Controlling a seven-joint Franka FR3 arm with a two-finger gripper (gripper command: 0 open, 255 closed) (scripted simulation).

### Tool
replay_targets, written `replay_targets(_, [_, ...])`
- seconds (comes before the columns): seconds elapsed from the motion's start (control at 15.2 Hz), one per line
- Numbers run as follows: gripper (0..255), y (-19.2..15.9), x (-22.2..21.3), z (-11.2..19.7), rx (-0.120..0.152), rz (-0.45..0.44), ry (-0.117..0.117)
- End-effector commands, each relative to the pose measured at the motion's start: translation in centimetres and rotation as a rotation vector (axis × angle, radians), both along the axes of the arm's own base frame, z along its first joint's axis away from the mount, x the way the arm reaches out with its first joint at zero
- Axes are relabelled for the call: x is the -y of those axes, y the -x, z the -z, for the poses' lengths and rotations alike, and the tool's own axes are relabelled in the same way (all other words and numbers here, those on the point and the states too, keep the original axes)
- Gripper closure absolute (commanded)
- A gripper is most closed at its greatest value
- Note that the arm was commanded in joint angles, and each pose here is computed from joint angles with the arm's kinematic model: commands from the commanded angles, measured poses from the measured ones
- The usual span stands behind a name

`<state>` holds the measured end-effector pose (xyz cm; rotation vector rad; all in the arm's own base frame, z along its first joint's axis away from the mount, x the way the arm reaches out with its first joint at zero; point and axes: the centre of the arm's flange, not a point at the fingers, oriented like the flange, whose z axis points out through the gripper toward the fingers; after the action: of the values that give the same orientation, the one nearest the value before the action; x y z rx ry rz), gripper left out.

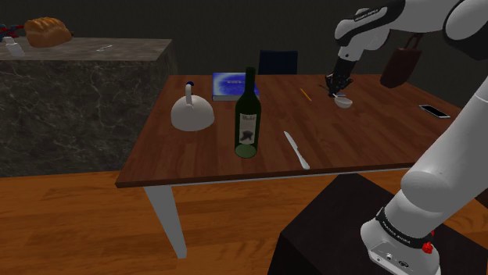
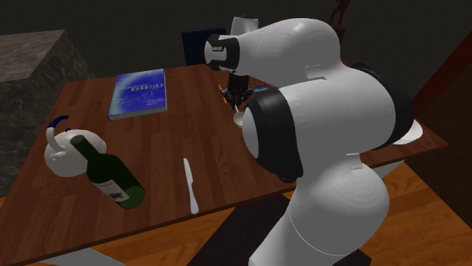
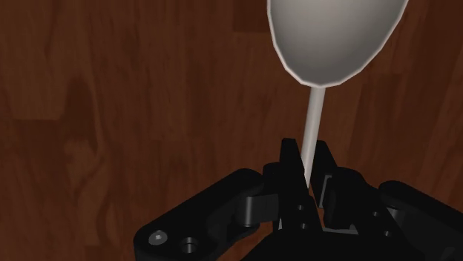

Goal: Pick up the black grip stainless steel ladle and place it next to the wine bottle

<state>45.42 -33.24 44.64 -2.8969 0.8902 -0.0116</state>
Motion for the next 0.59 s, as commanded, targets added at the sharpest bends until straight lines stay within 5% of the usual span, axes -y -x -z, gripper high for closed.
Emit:
replay_targets(0.0, [255,-0.1,0.0,-1.2,0.000,0.000,0.000])
replay_targets(0.53, [255,-0.1,0.0,-5.5,0.000,0.000,0.000])
